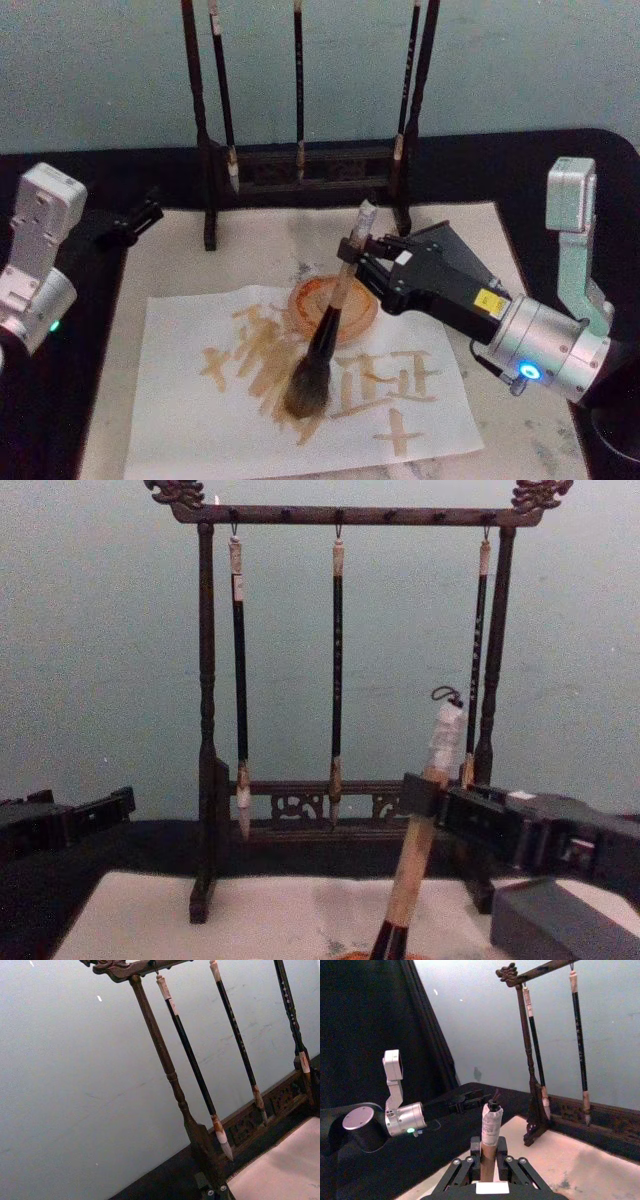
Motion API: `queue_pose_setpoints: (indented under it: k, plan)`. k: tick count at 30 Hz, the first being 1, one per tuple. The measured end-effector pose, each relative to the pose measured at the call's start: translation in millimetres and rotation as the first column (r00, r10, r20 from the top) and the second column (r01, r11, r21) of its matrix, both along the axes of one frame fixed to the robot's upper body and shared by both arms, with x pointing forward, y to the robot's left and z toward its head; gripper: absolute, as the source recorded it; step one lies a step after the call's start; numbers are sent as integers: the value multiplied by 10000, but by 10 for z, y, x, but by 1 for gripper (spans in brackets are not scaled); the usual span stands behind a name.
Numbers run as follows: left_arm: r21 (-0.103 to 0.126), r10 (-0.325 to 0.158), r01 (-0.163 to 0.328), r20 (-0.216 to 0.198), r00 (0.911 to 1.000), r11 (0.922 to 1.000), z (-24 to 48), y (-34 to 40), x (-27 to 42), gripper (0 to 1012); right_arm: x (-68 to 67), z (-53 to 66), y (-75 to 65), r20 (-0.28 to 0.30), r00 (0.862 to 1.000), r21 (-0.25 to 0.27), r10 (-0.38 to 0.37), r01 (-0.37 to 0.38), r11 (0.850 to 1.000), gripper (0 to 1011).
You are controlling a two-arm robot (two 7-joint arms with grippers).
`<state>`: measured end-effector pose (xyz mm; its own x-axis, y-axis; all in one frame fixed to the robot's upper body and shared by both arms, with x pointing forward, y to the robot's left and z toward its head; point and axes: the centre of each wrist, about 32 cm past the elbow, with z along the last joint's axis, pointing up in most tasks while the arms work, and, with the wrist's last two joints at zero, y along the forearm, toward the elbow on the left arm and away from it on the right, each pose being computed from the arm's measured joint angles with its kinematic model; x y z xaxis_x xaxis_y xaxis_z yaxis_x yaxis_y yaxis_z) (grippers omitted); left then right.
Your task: Pick up the brush from the inkstone, write on the paper, then place the brush back to its original position.
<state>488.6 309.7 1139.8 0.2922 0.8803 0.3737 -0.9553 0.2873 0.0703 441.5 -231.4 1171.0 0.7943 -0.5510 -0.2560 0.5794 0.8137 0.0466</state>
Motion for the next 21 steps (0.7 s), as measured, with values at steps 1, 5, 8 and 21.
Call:
queue_pose_setpoints:
  k: [1,5,8,21]
  plan:
    - [0,0,0,0,10000,10000,0,0,0,1002,-2,3,-6,9,10000,-8,-17,17,10000,195]
    - [0,0,0,0,10000,10000,0,0,0,1002,-10,19,-38,53,9999,-39,-91,91,10000,195]
    - [0,-1,1,0,10000,10000,0,0,0,1002,-16,29,-66,83,9998,-61,-161,162,9999,195]
    - [0,0,0,0,10000,10000,0,0,0,1002,-57,85,-163,179,9992,-67,-358,360,9993,195]
